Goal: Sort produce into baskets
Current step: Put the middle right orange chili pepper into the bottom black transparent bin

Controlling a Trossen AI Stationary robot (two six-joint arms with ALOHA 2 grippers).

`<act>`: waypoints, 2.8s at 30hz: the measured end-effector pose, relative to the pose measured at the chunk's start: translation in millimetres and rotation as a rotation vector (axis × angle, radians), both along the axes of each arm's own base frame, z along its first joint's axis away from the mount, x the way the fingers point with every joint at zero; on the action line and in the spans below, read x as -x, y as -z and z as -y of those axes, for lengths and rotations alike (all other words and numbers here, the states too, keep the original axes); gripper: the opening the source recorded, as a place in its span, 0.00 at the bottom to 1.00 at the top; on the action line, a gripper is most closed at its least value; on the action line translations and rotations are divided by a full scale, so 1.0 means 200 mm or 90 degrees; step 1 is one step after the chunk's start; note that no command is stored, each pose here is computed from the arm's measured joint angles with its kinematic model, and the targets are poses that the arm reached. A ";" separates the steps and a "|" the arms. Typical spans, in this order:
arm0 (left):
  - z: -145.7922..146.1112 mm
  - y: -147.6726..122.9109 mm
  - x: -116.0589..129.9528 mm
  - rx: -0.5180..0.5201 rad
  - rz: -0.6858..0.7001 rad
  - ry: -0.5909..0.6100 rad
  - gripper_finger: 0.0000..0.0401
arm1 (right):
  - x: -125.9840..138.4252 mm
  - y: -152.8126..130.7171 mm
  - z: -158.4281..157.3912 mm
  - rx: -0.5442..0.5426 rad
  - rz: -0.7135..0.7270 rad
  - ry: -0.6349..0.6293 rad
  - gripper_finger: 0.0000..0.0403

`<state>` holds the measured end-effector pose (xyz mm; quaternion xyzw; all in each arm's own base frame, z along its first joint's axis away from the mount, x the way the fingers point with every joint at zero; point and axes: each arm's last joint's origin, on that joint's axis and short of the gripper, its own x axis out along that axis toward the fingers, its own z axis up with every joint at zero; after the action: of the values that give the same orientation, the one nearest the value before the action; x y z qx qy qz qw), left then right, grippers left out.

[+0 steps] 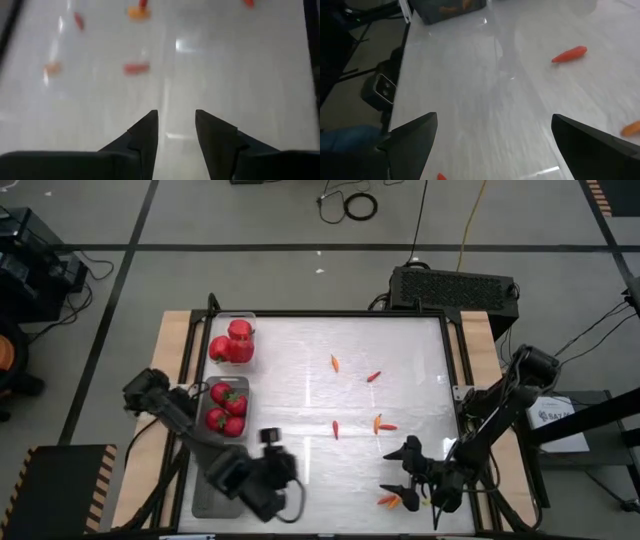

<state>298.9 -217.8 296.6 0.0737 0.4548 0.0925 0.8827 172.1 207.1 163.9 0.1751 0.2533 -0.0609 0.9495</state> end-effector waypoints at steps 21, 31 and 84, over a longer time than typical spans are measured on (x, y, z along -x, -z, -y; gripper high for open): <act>-0.55 0.62 -0.92 -0.013 0.175 0.089 0.46 | 0.08 -0.02 -0.02 -0.047 -0.044 -0.037 0.95; -0.69 0.80 -1.02 0.087 0.226 -0.006 0.72 | 0.09 0.00 0.00 -0.035 -0.072 -0.022 0.95; -0.69 1.04 -1.04 0.117 0.230 -0.145 0.02 | 0.09 0.01 0.02 -0.067 -0.084 0.022 0.95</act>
<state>506.2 -80.2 88.9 -0.0765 0.3014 0.1612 0.9367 153.4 203.9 161.3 0.2244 0.3150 -0.0755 0.9191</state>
